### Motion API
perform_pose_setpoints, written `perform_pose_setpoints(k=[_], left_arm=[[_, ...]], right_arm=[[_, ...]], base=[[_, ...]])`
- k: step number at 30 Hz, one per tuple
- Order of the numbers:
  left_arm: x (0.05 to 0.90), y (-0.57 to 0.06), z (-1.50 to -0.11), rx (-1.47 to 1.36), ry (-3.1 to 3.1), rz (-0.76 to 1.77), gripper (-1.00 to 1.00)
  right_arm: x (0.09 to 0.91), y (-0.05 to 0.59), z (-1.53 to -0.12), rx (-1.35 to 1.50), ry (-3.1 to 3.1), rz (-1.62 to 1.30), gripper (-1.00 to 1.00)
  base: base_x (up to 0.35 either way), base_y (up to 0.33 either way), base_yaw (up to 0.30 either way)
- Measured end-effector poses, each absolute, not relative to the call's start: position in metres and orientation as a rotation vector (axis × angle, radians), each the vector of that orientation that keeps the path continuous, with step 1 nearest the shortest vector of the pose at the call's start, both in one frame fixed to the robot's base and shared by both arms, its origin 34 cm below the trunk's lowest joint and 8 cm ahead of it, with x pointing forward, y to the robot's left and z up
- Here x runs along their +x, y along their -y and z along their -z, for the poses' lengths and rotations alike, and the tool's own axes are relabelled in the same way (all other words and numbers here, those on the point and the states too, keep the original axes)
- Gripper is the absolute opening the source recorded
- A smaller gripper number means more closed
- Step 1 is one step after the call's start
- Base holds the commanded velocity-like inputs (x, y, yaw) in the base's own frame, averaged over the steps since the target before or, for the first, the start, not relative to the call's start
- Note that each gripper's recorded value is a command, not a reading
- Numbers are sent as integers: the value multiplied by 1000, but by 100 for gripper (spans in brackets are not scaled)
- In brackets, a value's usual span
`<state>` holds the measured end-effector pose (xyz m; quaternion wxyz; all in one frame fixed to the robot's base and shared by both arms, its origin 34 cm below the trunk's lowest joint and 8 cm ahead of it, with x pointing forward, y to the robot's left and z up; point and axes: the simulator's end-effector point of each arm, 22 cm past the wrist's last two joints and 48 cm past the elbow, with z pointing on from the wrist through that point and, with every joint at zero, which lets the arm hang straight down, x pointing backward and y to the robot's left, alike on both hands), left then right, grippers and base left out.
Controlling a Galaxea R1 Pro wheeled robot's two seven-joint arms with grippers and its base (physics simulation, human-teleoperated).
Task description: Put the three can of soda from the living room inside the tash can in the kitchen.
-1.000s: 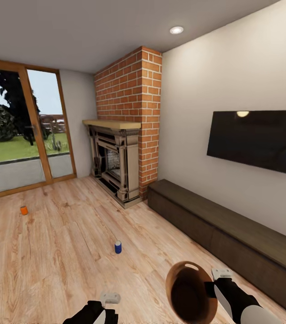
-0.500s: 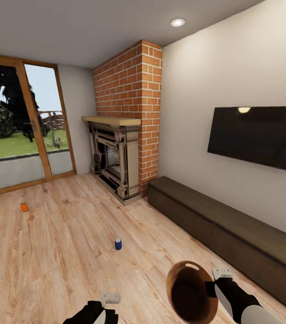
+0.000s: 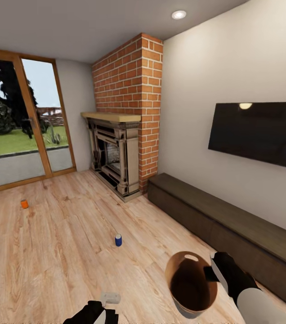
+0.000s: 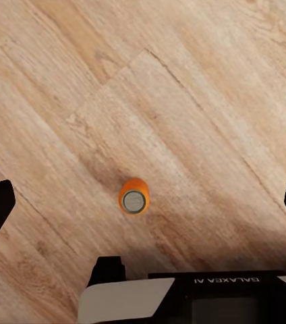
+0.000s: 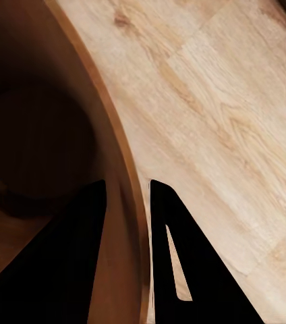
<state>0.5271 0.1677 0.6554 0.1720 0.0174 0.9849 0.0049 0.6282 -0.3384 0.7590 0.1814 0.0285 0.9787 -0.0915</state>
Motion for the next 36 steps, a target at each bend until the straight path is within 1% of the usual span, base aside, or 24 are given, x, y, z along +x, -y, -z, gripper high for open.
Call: perform_pose_setpoints(k=[8,36], left_arm=[[524,-168,-650,48,-2808,-13,100],[516,-167,-636,42,-2838,-8,100]], right_arm=[[647,345,-782,82,-2758,279,-100],[643,336,-762,12,-2799,305,-100]], base=[[0,0,0],[0,0,0]])
